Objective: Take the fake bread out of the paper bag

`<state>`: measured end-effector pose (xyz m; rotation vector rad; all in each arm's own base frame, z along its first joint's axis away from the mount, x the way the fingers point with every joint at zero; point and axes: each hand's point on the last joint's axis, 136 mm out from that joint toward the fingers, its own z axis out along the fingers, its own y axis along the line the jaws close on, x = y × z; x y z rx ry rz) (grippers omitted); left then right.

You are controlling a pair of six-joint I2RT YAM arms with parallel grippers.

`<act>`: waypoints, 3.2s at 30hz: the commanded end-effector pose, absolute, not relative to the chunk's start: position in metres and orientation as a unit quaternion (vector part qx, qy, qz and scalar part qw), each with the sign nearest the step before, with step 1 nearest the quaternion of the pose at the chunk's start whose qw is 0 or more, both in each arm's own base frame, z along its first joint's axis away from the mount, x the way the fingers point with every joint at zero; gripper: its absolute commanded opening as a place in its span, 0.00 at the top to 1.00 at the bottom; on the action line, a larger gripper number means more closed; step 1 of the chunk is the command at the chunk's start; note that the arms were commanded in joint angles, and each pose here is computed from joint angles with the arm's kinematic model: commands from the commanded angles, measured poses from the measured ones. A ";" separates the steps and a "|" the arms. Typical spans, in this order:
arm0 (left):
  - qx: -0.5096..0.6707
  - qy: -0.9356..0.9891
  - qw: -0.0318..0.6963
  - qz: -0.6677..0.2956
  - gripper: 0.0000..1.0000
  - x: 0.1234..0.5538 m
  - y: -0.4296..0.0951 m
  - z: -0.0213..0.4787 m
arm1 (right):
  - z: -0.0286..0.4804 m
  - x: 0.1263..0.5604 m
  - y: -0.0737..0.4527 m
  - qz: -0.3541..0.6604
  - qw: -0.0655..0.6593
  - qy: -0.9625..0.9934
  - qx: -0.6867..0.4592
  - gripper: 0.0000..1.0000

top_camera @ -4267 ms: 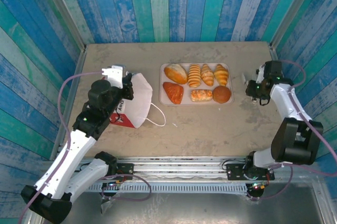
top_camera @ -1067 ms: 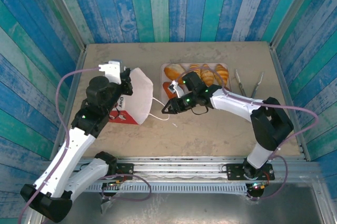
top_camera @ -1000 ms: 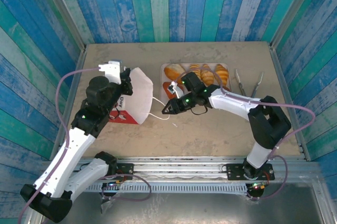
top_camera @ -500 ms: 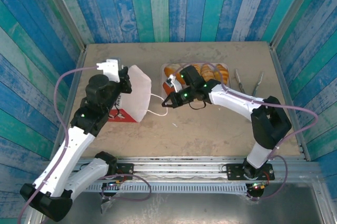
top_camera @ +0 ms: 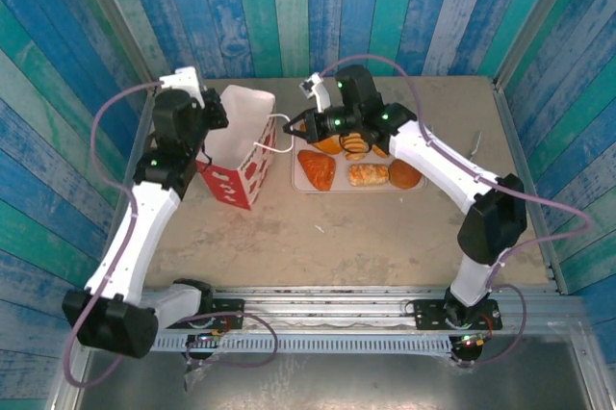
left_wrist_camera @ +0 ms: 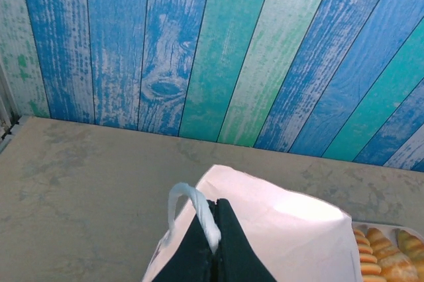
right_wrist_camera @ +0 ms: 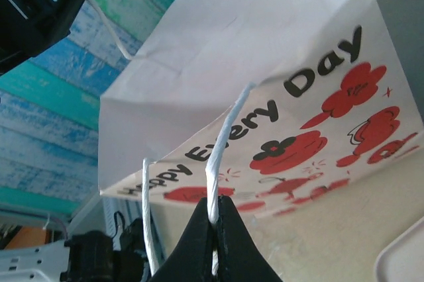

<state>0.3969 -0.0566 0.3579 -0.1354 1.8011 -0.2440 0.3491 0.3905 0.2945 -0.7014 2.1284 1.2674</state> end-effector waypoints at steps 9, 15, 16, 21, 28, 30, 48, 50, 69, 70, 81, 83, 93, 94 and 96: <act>-0.055 0.780 0.612 -0.119 0.98 0.479 -0.057 0.351 | 0.273 0.425 0.380 0.461 0.279 0.817 -0.206 0.97; -0.060 0.781 0.609 -0.122 0.98 0.497 -0.054 0.343 | 0.286 0.444 0.378 0.456 0.302 0.813 -0.199 0.95; -0.061 0.779 0.612 -0.124 0.98 0.498 -0.054 0.344 | 0.287 0.446 0.378 0.456 0.304 0.813 -0.198 0.95; -0.051 0.783 0.606 -0.131 0.92 0.503 -0.058 0.346 | 0.285 0.453 0.376 0.452 0.301 0.816 -0.196 0.91; -0.054 0.775 0.619 -0.114 0.17 0.482 -0.050 0.370 | 0.316 0.446 0.367 0.451 0.324 0.803 -0.215 0.44; -0.058 0.767 0.630 -0.106 0.06 0.469 -0.046 0.384 | 0.335 0.440 0.360 0.443 0.343 0.796 -0.230 0.35; -0.168 0.646 0.744 -0.021 0.06 0.309 0.024 0.392 | 0.328 0.381 0.053 -0.086 0.628 0.773 -0.003 0.00; -0.176 0.662 0.728 0.006 0.06 0.308 0.031 0.344 | 0.276 0.373 0.014 -0.104 0.588 0.801 0.042 0.00; -0.078 0.734 0.673 0.036 0.06 0.349 0.009 0.159 | 0.128 0.381 0.010 -0.040 0.569 0.821 -0.035 0.00; -0.070 0.734 0.674 0.043 0.06 0.352 0.009 0.160 | 0.125 0.382 0.013 -0.035 0.571 0.819 -0.040 0.00; -0.075 0.721 0.684 0.073 0.06 0.360 0.017 0.141 | 0.116 0.389 0.034 0.003 0.587 0.805 -0.089 0.00; -0.072 0.734 0.672 0.073 0.06 0.364 0.016 0.136 | 0.114 0.389 0.035 0.004 0.588 0.804 -0.091 0.00; -0.105 0.745 0.654 0.081 0.06 0.373 0.029 0.131 | 0.101 0.392 0.023 -0.014 0.582 0.811 -0.057 0.00; -0.105 0.745 0.654 0.081 0.06 0.373 0.029 0.130 | 0.100 0.394 0.022 -0.016 0.578 0.814 -0.054 0.00; -0.105 0.745 0.654 0.082 0.06 0.373 0.029 0.131 | 0.098 0.399 0.018 -0.024 0.566 0.823 -0.042 0.00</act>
